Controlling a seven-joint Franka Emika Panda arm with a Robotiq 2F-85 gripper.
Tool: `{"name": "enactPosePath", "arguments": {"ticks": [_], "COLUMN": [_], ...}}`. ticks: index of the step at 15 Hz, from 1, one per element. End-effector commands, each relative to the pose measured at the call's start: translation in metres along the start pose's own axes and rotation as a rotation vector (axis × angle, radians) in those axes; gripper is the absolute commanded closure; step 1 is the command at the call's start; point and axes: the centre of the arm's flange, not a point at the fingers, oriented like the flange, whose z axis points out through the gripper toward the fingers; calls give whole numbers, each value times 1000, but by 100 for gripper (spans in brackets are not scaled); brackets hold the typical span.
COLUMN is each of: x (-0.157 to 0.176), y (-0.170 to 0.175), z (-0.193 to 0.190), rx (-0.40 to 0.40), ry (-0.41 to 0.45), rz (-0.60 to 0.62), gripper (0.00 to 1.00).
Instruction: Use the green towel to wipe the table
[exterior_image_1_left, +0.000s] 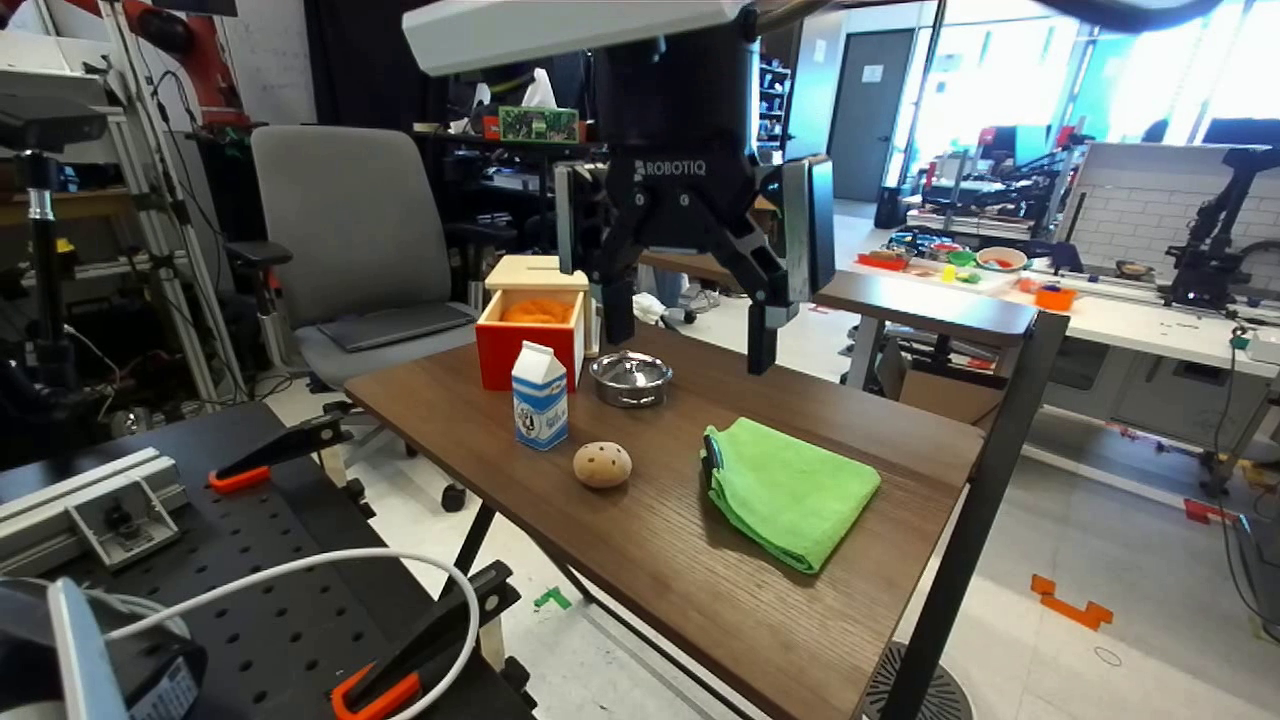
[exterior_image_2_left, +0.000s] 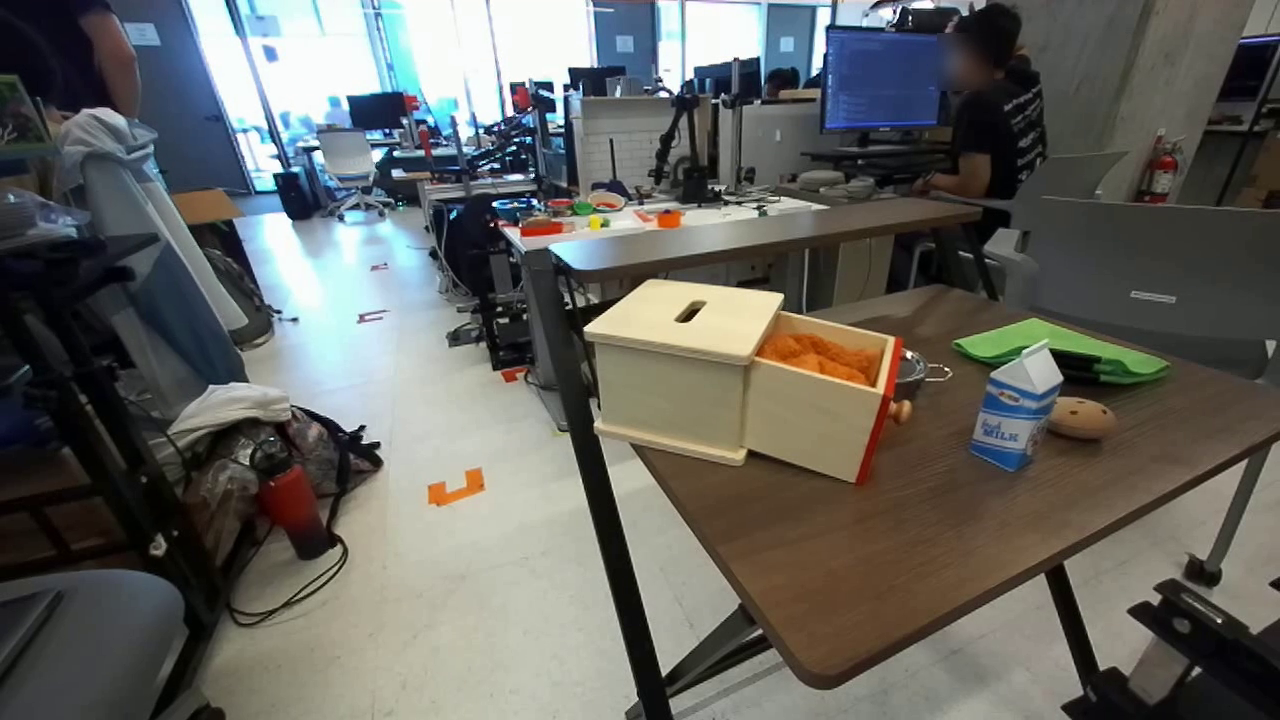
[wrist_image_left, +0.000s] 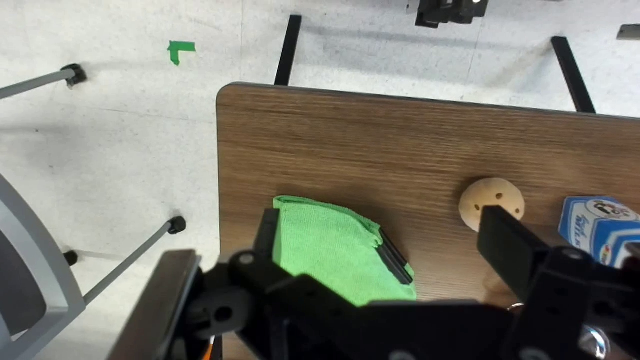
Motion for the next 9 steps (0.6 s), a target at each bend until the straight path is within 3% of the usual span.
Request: {"name": "enactPosePath", "arguments": {"ticks": [1, 5, 9], "x": [0, 0, 3], "y": [-1, -2, 2], "z": [-1, -9, 29], "rx": [0, -4, -97], "ry": [2, 17, -110], "rz": [-1, -2, -31], "gripper": [0, 0, 0]}}
